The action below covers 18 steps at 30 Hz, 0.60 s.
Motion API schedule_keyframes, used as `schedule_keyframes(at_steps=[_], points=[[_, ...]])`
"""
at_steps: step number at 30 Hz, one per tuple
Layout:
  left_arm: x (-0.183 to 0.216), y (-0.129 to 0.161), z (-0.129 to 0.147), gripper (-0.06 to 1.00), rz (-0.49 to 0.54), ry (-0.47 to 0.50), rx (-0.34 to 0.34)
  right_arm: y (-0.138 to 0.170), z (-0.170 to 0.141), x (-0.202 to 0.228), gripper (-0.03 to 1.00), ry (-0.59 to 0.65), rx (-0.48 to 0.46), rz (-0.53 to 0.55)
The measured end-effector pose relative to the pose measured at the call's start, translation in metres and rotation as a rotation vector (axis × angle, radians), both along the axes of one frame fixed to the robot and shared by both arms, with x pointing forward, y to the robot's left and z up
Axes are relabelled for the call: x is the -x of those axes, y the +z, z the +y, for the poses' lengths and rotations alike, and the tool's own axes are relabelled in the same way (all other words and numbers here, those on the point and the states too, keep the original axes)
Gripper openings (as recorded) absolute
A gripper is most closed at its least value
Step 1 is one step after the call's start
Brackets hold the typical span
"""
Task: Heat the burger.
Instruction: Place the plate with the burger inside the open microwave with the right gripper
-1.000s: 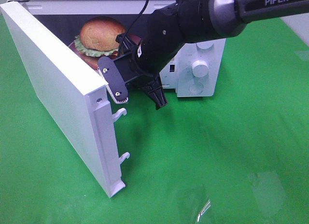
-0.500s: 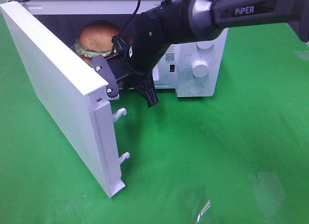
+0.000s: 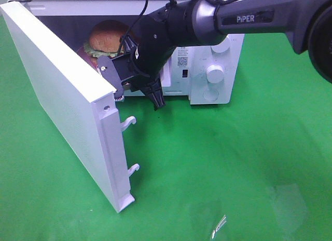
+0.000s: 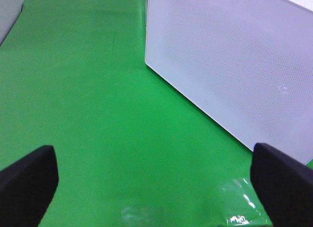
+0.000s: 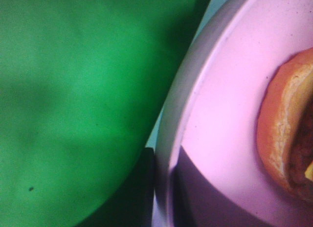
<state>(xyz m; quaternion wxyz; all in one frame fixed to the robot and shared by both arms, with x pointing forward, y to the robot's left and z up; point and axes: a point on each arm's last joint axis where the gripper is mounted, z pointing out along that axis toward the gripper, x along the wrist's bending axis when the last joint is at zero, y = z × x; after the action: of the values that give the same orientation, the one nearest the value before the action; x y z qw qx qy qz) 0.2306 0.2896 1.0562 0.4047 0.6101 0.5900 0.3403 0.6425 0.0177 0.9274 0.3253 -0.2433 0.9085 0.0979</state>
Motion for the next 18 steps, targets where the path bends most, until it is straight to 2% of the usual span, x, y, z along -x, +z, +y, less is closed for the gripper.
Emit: schedule_keyframes(at_steps=[11, 18], points=[[0.000, 0.000, 0.000, 0.99, 0.000, 0.000, 0.000, -0.002, 0.003, -0.009, 0.07, -0.013, -0.013, -0.020], [0.000, 0.000, 0.000, 0.99, 0.000, 0.000, 0.000, 0.000, 0.002, -0.011, 0.15, -0.050, -0.049, -0.019]])
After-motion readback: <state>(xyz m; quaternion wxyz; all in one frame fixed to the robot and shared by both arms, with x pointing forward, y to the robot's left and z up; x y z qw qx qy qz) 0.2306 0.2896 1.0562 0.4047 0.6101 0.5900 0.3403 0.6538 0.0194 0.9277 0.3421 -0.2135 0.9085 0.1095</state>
